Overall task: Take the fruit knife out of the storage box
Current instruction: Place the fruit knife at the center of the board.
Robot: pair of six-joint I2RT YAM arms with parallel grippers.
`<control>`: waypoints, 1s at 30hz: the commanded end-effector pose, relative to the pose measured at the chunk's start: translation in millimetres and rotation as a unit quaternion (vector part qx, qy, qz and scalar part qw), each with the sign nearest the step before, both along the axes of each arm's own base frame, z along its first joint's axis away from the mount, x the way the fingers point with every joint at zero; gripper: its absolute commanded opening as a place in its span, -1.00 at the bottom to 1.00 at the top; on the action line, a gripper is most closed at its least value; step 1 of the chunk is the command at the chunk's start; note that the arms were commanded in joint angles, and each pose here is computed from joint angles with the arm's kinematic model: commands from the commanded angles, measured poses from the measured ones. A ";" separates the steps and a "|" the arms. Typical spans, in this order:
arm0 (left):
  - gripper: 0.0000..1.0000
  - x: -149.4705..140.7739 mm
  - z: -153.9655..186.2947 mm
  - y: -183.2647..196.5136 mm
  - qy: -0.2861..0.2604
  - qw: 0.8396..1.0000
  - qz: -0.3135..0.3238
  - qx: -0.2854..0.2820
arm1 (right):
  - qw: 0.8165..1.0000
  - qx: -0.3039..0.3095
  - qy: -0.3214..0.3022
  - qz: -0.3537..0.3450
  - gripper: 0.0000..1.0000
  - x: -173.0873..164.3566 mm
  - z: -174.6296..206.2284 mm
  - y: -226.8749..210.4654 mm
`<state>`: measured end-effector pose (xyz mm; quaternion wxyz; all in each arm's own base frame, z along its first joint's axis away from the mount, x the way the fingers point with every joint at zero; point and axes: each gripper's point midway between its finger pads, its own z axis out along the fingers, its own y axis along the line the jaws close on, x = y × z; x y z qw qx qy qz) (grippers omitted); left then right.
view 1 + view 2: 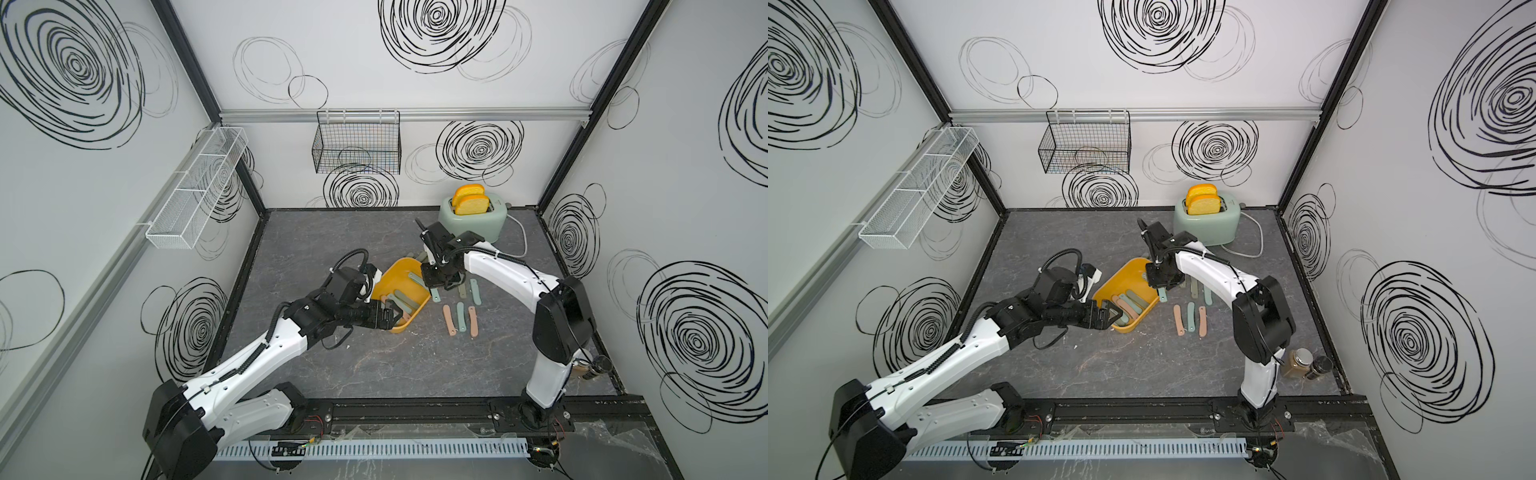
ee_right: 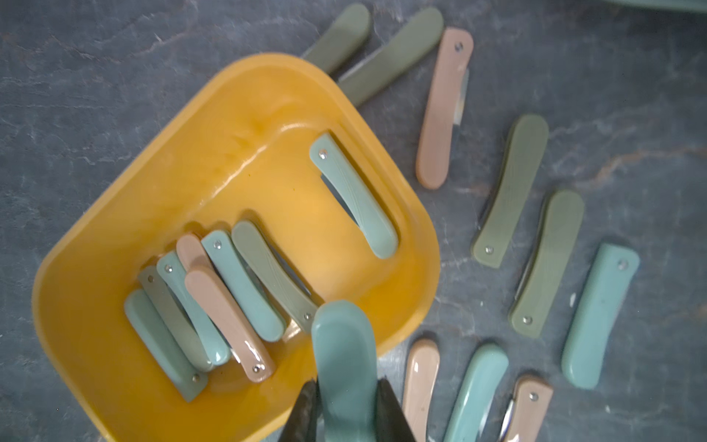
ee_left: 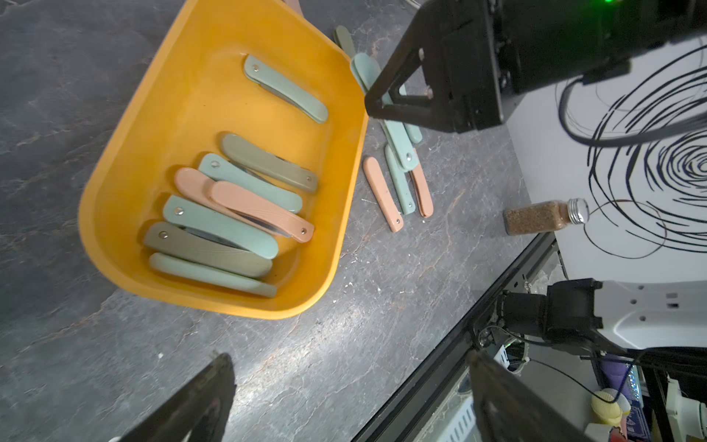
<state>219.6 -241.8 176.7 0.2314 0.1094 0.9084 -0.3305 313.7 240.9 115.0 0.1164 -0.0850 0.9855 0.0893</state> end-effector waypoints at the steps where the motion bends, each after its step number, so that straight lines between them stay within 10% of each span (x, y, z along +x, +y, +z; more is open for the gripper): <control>1: 0.96 5.5 7.9 -19.0 -0.022 1.000 -0.005 -0.020 | 0.999 0.036 0.013 -0.028 -0.55 -21.5 -1.6 0.3; 12: 0.96 -25.3 -17.2 -53.9 -0.008 0.999 -0.051 -0.009 | 0.996 0.049 0.057 -0.045 -0.54 -83.1 -42.3 -10.3; 30: 0.96 -29.7 -15.3 -48.6 -0.013 0.999 -0.044 0.000 | 0.996 0.015 0.080 -0.048 -0.45 -91.2 -91.3 -25.9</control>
